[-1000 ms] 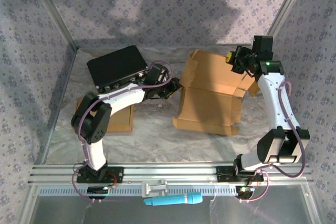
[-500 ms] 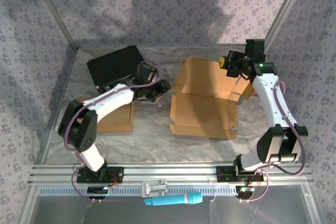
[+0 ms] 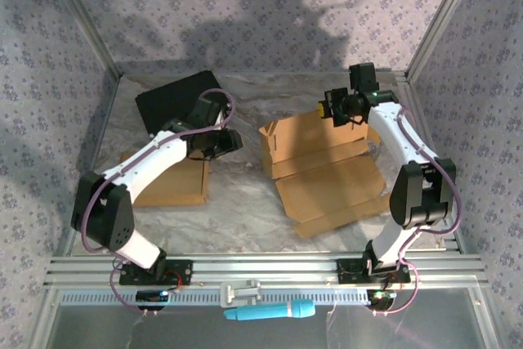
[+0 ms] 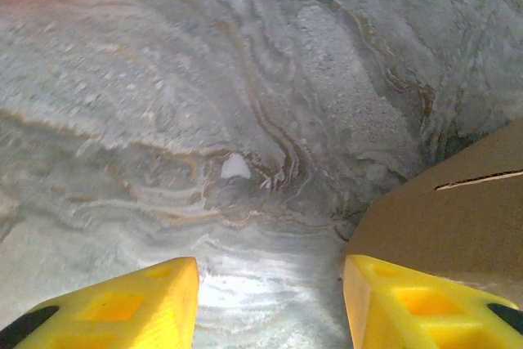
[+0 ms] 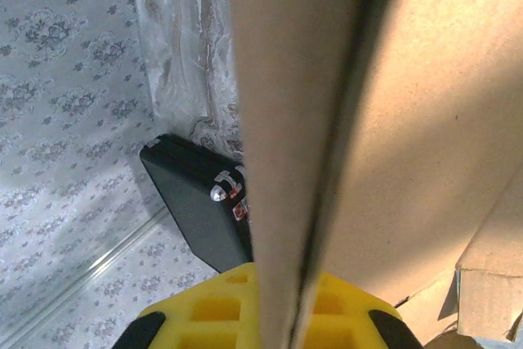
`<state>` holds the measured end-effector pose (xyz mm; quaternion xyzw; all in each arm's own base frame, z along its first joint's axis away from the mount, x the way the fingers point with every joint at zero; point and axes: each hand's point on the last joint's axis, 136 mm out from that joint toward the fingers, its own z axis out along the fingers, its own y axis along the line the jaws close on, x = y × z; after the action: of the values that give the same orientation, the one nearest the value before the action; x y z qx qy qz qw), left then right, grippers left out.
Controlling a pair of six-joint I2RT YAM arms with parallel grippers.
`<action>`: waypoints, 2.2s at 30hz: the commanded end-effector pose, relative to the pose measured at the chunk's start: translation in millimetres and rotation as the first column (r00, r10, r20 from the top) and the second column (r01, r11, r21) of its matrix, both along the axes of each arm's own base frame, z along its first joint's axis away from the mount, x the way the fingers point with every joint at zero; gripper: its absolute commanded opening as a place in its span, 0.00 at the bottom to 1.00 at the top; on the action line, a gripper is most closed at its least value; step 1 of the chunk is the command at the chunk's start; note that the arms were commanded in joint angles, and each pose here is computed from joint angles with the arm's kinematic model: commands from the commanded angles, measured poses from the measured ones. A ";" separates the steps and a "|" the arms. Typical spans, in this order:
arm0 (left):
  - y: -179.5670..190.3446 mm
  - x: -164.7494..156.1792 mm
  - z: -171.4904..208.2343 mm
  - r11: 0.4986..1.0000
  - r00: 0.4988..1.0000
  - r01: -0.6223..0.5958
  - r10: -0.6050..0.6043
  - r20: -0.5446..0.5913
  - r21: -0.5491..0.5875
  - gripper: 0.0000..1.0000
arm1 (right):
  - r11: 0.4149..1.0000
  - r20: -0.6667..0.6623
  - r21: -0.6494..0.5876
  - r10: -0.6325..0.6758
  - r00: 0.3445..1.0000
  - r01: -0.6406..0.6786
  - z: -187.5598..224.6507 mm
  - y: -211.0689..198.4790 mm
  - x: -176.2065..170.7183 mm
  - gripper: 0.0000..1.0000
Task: Fold the paper box
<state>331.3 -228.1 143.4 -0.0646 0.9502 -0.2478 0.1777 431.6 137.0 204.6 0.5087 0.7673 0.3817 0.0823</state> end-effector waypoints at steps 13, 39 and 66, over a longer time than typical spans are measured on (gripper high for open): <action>9.2 9.0 -0.4 0.981 0.980 0.051 -0.085 0.179 0.190 0.54 | 0.987 0.253 -0.011 0.158 0.954 -0.160 37.2 39.0 39.2 0.00; 3.5 1.6 -31.2 0.972 0.980 0.093 -0.127 0.151 0.216 0.54 | 0.957 0.386 0.055 0.243 0.890 -0.286 -19.0 62.1 62.2 0.00; -50.2 15.6 -19.0 0.928 0.862 0.304 -0.364 0.354 0.213 0.53 | 0.940 0.410 0.086 0.270 0.872 -0.331 -14.4 82.6 68.2 0.00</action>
<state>335.5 -268.9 113.5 0.1520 0.9169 -0.2174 0.2982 495.9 210.1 183.2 0.3115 0.7787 0.5265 0.1388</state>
